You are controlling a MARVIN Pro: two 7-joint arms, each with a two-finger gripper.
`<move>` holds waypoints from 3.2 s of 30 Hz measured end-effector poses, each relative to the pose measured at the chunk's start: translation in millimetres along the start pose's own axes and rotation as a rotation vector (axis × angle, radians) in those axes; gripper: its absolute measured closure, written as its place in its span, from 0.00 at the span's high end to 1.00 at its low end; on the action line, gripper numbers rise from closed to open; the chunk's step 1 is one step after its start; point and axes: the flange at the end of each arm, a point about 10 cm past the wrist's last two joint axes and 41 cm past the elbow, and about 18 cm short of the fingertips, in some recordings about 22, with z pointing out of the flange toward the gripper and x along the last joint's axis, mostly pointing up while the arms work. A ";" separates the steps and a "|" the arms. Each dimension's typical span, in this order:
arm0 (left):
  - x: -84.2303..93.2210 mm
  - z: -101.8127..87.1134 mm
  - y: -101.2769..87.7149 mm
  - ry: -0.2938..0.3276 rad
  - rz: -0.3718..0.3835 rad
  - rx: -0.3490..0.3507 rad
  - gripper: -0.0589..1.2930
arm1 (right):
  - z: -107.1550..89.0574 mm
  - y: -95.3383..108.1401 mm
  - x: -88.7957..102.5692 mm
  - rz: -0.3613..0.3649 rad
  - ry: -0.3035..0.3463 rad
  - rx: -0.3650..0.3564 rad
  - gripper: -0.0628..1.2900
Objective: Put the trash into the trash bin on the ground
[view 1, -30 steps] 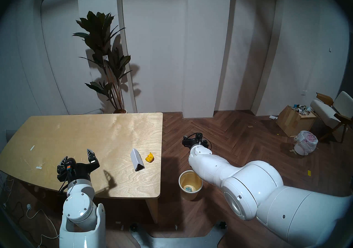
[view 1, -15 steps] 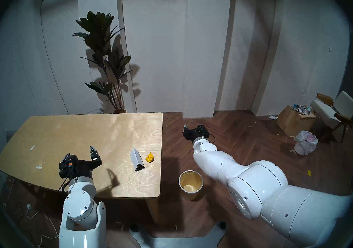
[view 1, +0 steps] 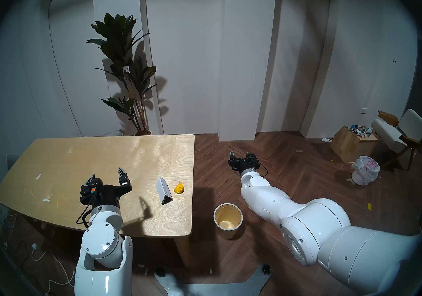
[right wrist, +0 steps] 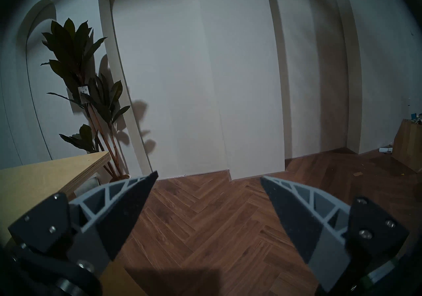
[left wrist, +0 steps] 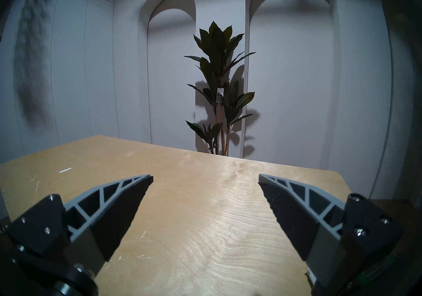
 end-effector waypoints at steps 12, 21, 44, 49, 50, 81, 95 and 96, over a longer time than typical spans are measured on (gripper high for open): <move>2.3 3.7 17.9 0.009 -0.010 -0.061 0.97 | -18.2 38.3 -17.5 -0.009 -0.010 -0.030 0.95; 3.3 6.6 25.8 0.015 -0.008 -0.091 0.97 | -24.1 65.3 -14.4 -0.022 0.020 -0.043 0.95; -1.0 9.3 30.0 0.007 0.011 -0.127 0.97 | -45.4 86.0 -29.1 -0.015 0.030 0.008 0.95; -1.3 9.4 32.6 0.007 0.011 -0.138 0.97 | -56.8 88.4 -43.1 -0.009 0.005 0.017 0.95; -1.3 9.4 33.8 0.007 0.011 -0.142 0.97 | -60.0 88.8 -46.8 -0.007 -0.002 0.019 0.95; -7.3 2.4 65.7 -0.023 0.001 -0.258 0.97 | -132.3 68.7 -123.7 0.042 -0.133 0.162 0.95; -12.6 -1.1 76.2 -0.066 0.009 -0.299 0.97 | -151.9 59.6 -136.7 0.059 -0.137 0.232 0.95; -13.1 -1.3 77.0 -0.071 0.010 -0.302 0.97 | -153.2 58.8 -137.5 0.060 -0.136 0.237 0.95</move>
